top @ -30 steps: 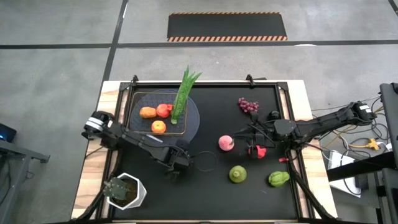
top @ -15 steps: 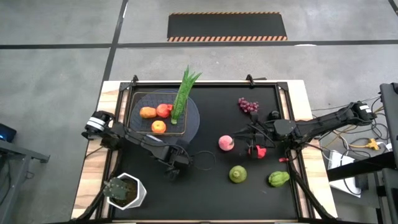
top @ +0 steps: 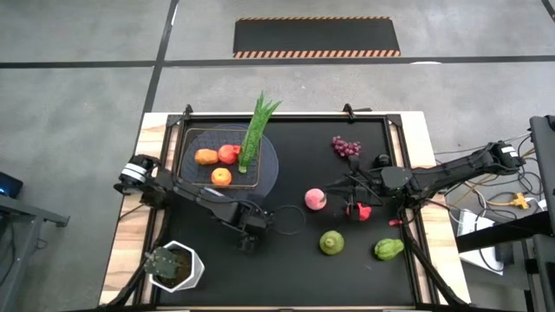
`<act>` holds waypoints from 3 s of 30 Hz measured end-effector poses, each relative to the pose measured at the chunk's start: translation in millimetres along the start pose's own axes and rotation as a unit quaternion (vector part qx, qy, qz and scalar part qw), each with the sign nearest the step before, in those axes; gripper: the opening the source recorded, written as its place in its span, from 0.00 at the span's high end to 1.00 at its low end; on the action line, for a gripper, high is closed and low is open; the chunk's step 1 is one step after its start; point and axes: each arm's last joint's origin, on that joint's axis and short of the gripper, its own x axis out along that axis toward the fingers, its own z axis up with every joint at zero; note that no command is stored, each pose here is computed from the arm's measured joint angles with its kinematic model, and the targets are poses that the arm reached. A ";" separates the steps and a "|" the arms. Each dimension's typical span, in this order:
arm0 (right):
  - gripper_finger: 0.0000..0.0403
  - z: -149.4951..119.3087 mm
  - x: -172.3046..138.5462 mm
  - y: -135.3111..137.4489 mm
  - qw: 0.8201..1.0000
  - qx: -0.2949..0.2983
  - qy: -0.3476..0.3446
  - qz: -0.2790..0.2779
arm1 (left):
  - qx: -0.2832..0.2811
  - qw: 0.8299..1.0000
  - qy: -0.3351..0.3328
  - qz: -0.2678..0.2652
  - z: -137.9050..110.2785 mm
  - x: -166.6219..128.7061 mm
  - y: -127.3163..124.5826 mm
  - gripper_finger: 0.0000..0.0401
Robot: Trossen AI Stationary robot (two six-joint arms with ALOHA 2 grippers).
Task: Build produce basket
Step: Put the green lime into the wire basket, then put the pink peach into the wire basket
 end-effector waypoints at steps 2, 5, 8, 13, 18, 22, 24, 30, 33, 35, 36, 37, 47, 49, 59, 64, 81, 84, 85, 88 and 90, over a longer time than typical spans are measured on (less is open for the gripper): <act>0.88 0.0 0.0 0.0 1.000 0.001 0.000 0.000 | -0.002 1.000 -0.017 -0.001 7.9 -8.7 1.0 0.65; 0.88 0.0 0.0 0.0 1.000 0.001 0.000 0.000 | -0.009 0.998 -0.057 0.002 19.4 -30.2 6.4 0.65; 0.88 -0.1 0.0 0.1 1.000 0.001 0.000 0.000 | -0.019 0.995 -0.098 0.023 26.0 -57.4 14.6 0.65; 0.88 -0.2 0.0 0.1 1.000 0.002 0.000 0.000 | -0.047 0.980 -0.168 0.101 20.1 -112.7 33.7 0.65; 0.88 -0.2 -0.1 0.1 1.000 0.005 0.000 0.000 | -0.130 0.964 -0.167 0.161 -14.1 -151.4 65.5 0.65; 0.88 -0.1 -0.1 0.0 1.000 0.005 0.000 0.000 | -0.244 0.945 -0.109 0.188 -52.4 -165.9 93.3 0.65; 0.88 0.0 -0.1 0.0 1.000 0.005 -0.001 0.000 | -0.310 0.926 -0.077 0.203 -68.9 -165.7 105.7 0.65; 0.88 0.1 -0.1 -0.1 1.000 0.005 -0.001 -0.001 | -0.451 0.867 -0.001 0.214 -103.7 -138.5 131.8 0.65; 0.88 0.0 -0.2 0.0 1.000 0.005 -0.001 0.000 | -0.492 0.848 0.050 0.191 -117.2 -117.5 139.8 0.65; 0.88 -0.1 -0.2 0.0 1.000 0.005 0.000 0.000 | -0.517 0.833 0.084 0.177 -126.6 -104.2 142.6 0.65; 0.88 -0.1 -0.2 0.0 1.000 0.005 0.000 0.000 | -0.526 0.827 0.096 0.171 -130.1 -98.7 143.4 0.65; 0.88 -0.1 -0.2 0.0 1.000 0.005 0.000 0.000 | -0.530 0.824 0.109 0.167 -133.0 -93.1 143.8 0.65; 0.88 -0.1 -0.2 0.0 1.000 0.005 0.000 0.000 | -0.525 0.817 0.163 0.175 -140.2 -70.2 144.7 0.62; 0.88 -0.1 -0.2 0.0 1.000 0.005 0.000 0.000 | -0.525 0.817 0.165 0.175 -140.1 -69.3 144.8 0.59; 0.88 0.3 -0.2 -0.3 0.999 0.035 -0.002 -0.001 | -0.521 0.825 0.151 0.158 -134.1 -76.5 146.5 0.39; 0.88 0.5 -0.2 -0.4 0.996 0.086 -0.004 -0.002 | -0.522 0.834 0.104 0.143 -116.8 -93.9 151.5 0.38; 0.46 -15.3 13.3 10.5 0.960 0.270 0.070 -0.015 | -0.184 0.911 -0.308 0.203 -2.1 -125.0 87.2 0.37; 0.36 -21.6 17.1 14.4 0.957 0.263 0.125 -0.014 | -0.125 0.911 -0.330 0.213 10.7 -118.7 78.9 0.37; 0.33 -22.6 17.8 15.0 0.953 0.264 0.145 -0.012 | -0.112 0.910 -0.335 0.217 15.1 -114.4 77.4 0.37; 0.25 -22.8 18.0 15.1 0.940 0.269 0.211 -0.001 | -0.094 0.909 -0.337 0.225 25.4 -97.1 75.9 0.37; 0.22 -23.6 15.6 15.0 0.924 0.277 0.262 0.005 | -0.091 0.912 -0.329 0.227 30.4 -82.3 75.4 0.37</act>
